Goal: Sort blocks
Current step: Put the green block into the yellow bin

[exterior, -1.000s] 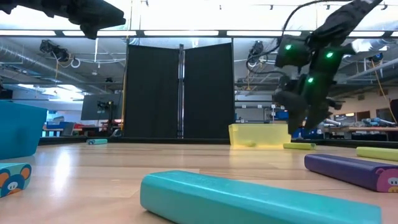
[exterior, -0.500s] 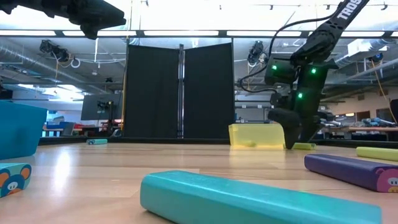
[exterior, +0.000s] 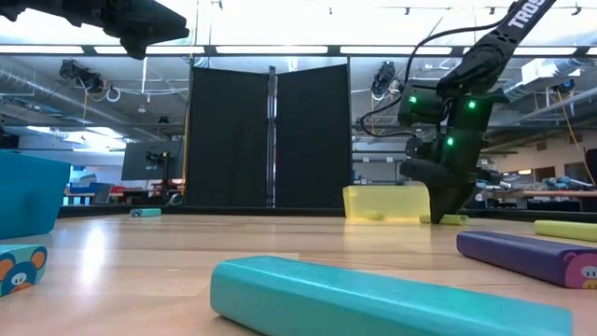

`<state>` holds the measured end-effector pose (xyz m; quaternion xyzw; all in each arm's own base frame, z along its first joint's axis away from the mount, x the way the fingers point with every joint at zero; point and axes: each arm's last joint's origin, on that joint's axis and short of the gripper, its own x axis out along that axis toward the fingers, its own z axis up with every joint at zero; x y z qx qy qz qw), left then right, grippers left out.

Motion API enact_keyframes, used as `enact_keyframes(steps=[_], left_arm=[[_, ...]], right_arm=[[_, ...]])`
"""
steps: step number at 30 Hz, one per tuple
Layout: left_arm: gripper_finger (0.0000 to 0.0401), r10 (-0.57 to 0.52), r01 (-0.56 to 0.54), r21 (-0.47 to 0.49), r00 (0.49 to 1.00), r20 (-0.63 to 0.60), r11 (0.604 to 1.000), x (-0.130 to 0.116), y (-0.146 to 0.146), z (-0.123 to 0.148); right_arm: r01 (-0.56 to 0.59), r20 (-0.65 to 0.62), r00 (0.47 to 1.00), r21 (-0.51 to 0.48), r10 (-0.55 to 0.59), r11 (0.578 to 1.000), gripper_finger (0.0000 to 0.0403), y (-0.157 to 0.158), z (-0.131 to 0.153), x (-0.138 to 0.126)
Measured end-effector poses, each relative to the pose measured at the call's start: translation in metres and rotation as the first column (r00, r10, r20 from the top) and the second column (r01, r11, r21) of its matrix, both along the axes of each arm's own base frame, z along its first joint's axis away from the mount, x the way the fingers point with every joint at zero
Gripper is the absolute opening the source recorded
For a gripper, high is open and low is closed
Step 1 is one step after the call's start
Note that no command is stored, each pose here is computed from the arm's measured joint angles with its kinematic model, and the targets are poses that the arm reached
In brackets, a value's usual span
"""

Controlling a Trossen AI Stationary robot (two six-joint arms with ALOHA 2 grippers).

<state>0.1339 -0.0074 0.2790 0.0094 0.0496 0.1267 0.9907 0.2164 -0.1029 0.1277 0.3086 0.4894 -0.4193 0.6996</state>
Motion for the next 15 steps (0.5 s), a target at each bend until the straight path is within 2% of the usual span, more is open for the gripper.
enact_keyframes(steps=[3, 6, 12, 15], left_arm=[[0.0132, 0.000, 0.000, -0.002, 1.000, -0.005, 1.000, 0.000, 0.000, -0.001], [0.0132, 0.001, -0.001, -0.006, 1.000, -0.003, 1.000, 0.000, 0.000, 0.000], [0.0132, 0.002, -0.002, -0.006, 1.000, -0.003, 1.000, 0.000, 0.000, 0.000], [0.0132, 0.005, -0.005, -0.006, 1.000, -0.001, 1.000, 0.000, 0.000, 0.000]], right_arm=[[-0.027, 0.040, 0.999, -0.011, 0.028, 1.000, 0.0117, 0.006, 0.004, 0.003], [-0.046, 0.140, 0.989, -0.044, 0.051, 0.998, 0.0117, 0.013, 0.018, 0.008], [-0.005, 0.352, 0.932, -0.221, 0.084, 0.975, 0.0117, 0.021, 0.063, 0.013], [0.098, 0.400, 0.915, -0.352, 0.056, 0.931, 0.0117, 0.016, 0.092, 0.013]])
